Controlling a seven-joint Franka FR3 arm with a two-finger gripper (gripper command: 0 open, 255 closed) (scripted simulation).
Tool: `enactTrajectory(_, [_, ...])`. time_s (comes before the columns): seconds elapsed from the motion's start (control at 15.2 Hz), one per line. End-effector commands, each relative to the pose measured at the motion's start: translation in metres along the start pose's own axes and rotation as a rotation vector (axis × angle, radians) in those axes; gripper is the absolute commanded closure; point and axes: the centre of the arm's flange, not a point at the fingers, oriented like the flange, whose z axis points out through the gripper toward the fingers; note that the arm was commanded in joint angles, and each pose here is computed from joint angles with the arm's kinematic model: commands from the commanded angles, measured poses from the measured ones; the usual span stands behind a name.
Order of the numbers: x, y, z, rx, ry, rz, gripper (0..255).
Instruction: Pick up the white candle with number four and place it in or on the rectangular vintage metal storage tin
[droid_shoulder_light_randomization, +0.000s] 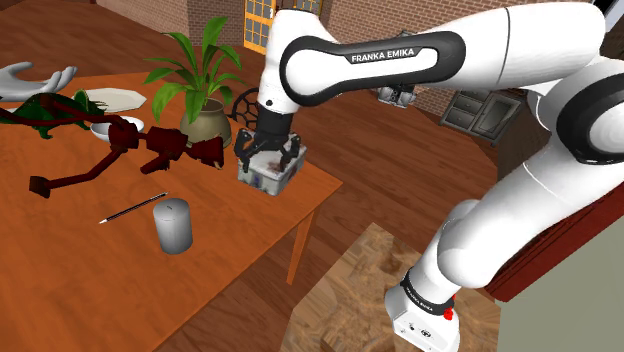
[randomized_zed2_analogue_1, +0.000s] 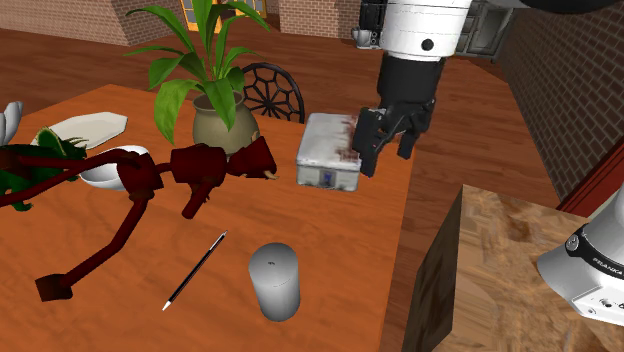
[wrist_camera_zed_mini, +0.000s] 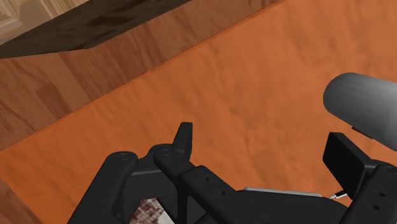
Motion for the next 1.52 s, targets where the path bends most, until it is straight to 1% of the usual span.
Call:
enactTrajectory(0.0, [0.004,-0.025,0.015,0.002,-0.009,0.028,0])
enactTrajectory(0.99, [0.065,-0.188,0.109,0.007,-0.072,0.218,0])
enactTrajectory(1.45, [0.063,-0.188,0.146,0.007,-0.072,0.218,0])
